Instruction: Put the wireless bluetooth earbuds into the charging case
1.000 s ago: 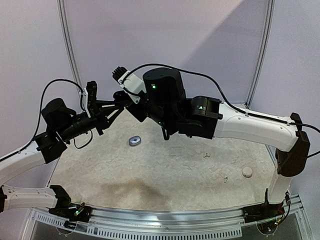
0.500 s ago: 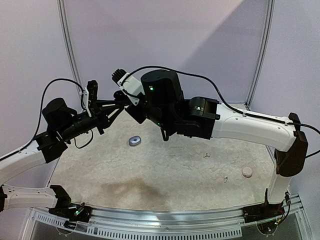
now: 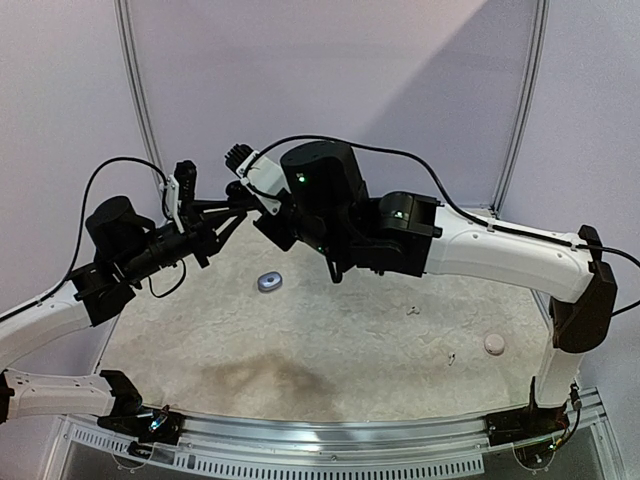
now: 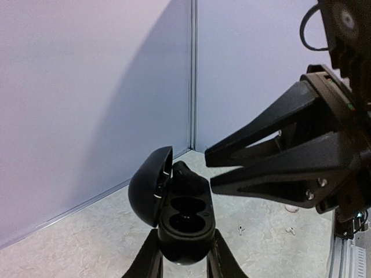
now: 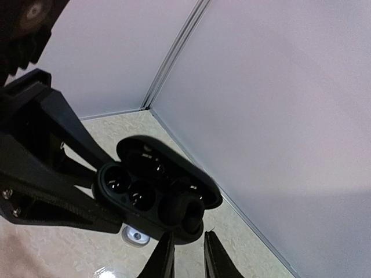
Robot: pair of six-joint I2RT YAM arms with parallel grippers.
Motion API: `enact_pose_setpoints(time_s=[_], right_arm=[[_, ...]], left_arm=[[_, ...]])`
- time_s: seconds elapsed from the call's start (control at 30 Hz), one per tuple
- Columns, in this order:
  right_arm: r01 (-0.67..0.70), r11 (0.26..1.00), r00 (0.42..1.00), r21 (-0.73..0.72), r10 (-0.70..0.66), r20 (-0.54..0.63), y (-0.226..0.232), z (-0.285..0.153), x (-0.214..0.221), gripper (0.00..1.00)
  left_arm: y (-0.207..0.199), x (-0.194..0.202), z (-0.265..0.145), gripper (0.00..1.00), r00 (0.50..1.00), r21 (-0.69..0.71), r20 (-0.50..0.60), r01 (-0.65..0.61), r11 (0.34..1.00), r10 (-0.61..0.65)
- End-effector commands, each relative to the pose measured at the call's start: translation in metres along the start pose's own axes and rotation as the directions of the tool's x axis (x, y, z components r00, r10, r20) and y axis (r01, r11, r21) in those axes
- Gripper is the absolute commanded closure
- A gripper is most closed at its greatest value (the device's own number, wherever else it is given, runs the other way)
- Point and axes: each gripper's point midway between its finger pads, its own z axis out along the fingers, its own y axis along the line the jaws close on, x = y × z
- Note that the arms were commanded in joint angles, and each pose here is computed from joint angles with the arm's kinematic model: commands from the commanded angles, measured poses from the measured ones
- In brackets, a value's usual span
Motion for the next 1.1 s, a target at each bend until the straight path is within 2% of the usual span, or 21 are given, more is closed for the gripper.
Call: enact_pose_setpoints(time_s=[0.0, 0.13, 0.33, 0.47, 0.6, 0.77, 0.93, 1.07], right_arm=[[0.03, 0.999, 0.999, -0.029, -0.031, -0.037, 0.0, -0.011, 0.007, 0.81], [-0.02, 0.999, 1.0, -0.032, 0.02, 0.003, -0.019, -0.027, -0.009, 0.81], [-0.185, 0.946, 0.976, -0.267, 0.209, 0.063, -0.03, -0.06, -0.026, 0.72], [-0.213, 0.892, 0.967, -0.399, 0.25, 0.041, -0.028, -0.084, -0.024, 0.53], [-0.215, 0.873, 0.972, -0.437, 0.235, -0.009, -0.026, -0.098, -0.014, 0.3], [-0.2, 0.855, 0.978, -0.478, 0.202, -0.046, -0.013, -0.094, -0.005, 0.12], [-0.173, 0.815, 0.984, -0.553, 0.169, -0.059, 0.009, -0.089, -0.003, 0.12], [-0.189, 0.801, 0.981, -0.568, 0.181, -0.07, 0.014, -0.088, -0.001, 0.22]], left_arm=[[-0.005, -0.026, -0.002, 1.0, 0.997, 0.013, 0.077, -0.018, 1.0, 0.017], [-0.006, -0.02, -0.003, 1.0, 0.998, 0.014, 0.057, -0.034, 0.999, 0.033], [-0.029, -0.008, -0.006, 1.0, 0.987, 0.146, 0.058, -0.159, 0.976, 0.152], [-0.048, -0.008, -0.009, 1.0, 0.982, 0.259, 0.075, -0.187, 0.948, 0.173], [-0.069, -0.006, -0.012, 1.0, 0.988, 0.385, 0.071, -0.151, 0.911, 0.134], [-0.089, -0.003, -0.016, 1.0, 0.993, 0.513, 0.047, -0.121, 0.85, 0.113], [-0.099, -0.003, -0.02, 1.0, 0.995, 0.575, 0.024, -0.089, 0.814, 0.092], [-0.103, -0.001, -0.022, 1.0, 0.996, 0.591, 0.017, -0.082, 0.803, 0.089]])
